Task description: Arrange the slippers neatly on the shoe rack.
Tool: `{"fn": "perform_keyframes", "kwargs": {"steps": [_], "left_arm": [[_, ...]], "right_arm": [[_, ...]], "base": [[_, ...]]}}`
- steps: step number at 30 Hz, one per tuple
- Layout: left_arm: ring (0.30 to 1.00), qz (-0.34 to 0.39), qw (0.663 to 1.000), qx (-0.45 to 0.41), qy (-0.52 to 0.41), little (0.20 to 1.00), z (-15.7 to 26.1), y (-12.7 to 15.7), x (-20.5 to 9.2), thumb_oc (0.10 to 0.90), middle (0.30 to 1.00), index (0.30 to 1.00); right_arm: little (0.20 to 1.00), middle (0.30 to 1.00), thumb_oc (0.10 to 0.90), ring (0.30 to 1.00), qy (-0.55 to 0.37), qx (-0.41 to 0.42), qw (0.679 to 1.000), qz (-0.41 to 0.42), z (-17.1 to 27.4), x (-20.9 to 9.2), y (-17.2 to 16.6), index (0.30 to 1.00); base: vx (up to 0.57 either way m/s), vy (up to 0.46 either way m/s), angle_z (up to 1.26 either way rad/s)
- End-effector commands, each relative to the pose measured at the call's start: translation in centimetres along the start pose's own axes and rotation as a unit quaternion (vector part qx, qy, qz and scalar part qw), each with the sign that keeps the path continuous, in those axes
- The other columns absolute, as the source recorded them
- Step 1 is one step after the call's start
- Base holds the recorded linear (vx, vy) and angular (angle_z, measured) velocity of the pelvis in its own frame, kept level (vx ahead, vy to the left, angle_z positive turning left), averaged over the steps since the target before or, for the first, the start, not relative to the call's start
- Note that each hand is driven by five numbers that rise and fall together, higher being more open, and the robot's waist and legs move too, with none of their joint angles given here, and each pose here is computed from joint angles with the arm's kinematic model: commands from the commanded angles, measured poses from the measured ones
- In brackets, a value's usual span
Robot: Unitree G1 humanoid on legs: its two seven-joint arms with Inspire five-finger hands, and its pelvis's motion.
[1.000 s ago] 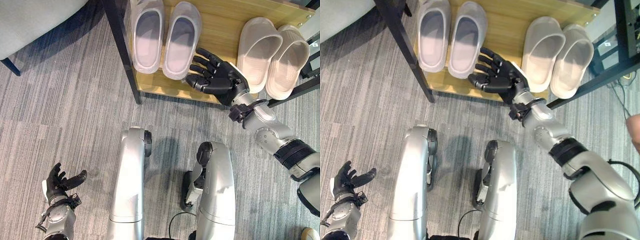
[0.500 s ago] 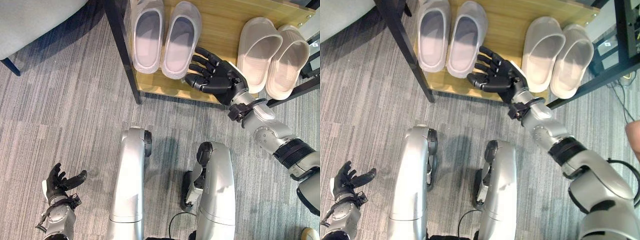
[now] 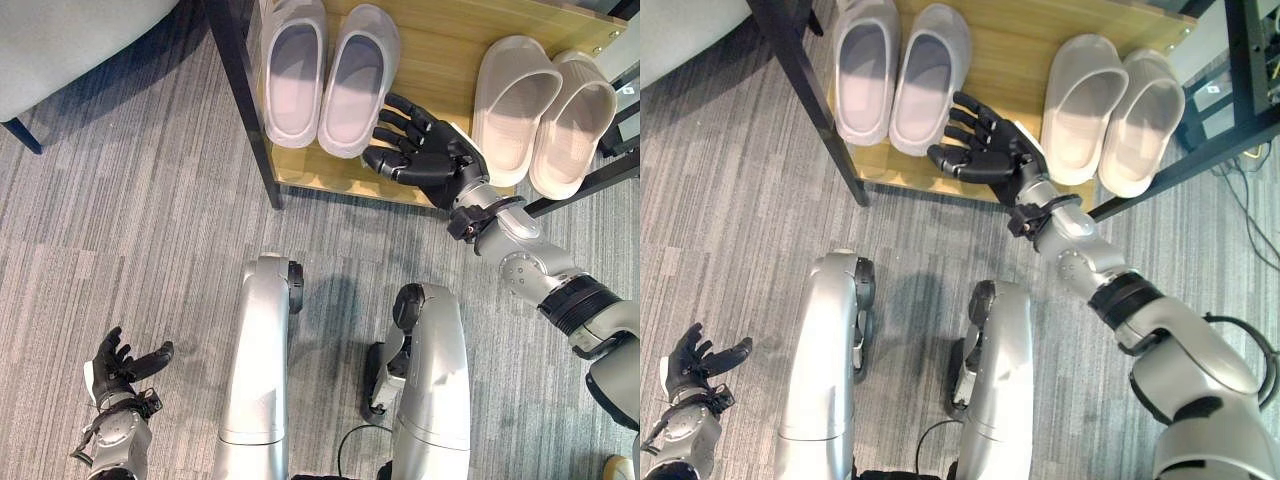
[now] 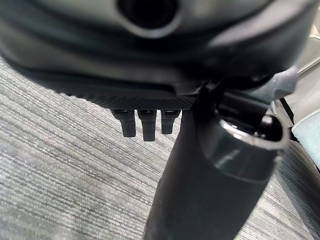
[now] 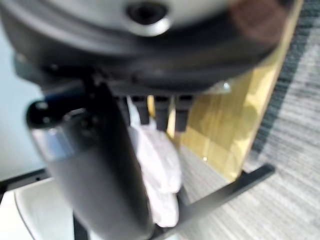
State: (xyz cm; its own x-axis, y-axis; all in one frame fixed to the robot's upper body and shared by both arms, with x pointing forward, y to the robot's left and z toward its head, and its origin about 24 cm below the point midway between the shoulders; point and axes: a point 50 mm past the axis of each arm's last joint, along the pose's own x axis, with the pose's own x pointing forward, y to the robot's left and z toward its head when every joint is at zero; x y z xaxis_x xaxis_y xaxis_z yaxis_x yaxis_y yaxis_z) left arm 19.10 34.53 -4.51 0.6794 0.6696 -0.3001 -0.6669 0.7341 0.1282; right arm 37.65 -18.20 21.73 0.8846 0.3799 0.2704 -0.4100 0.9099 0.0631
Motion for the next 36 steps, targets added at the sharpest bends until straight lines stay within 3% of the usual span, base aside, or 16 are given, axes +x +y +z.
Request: {"fn": "perform_keyframes", "kwargs": {"steps": [1,8,22,26,30,36], "left_arm": [[0.9,0.024,0.999,0.01,-0.037,0.9,0.8,1.8,-0.2,0.8,0.9,0.9],[0.9,0.039,0.999,0.011,-0.031,0.9,0.5,2.1,-0.2,0.8,0.9,0.9],[0.9,0.04,0.999,0.0,-0.027,0.9,0.3,1.9,-0.3,0.8,0.9,0.9],[0.9,0.049,0.998,-0.008,-0.03,0.9,0.4,1.8,-0.3,0.8,0.9,0.9],[0.9,0.072,0.996,-0.038,-0.033,0.9,0.4,1.5,-0.4,0.8,0.9,0.9],[0.9,0.073,0.992,-0.066,-0.082,0.9,2.2,-0.1,-0.6,0.8,0.9,0.9]], "right_arm": [[0.9,0.9,0.8,0.9,-0.25,-0.018,0.967,0.045,12.7,1.4,2.3,0.9],[0.9,0.9,0.8,0.9,-0.263,-0.027,0.964,0.026,13.0,0.5,1.3,0.9],[0.9,0.9,0.8,0.9,-0.295,-0.027,0.952,0.084,13.4,-1.5,3.0,0.9],[0.9,0.9,0.8,0.9,-0.323,-0.024,0.94,0.109,13.2,-3.8,3.5,0.9],[0.9,0.9,0.8,0.9,-0.379,-0.078,0.916,0.107,13.1,-8.2,4.2,0.9],[0.9,0.9,0.8,0.9,-0.486,-0.131,0.864,0.011,12.6,-13.5,4.9,0.9]], "base": [[0.0,0.0,0.0],[0.0,0.0,0.0],[0.0,-0.001,0.0],[0.0,0.0,0.0],[0.0,0.0,0.0],[0.0,0.012,-0.02]]}}
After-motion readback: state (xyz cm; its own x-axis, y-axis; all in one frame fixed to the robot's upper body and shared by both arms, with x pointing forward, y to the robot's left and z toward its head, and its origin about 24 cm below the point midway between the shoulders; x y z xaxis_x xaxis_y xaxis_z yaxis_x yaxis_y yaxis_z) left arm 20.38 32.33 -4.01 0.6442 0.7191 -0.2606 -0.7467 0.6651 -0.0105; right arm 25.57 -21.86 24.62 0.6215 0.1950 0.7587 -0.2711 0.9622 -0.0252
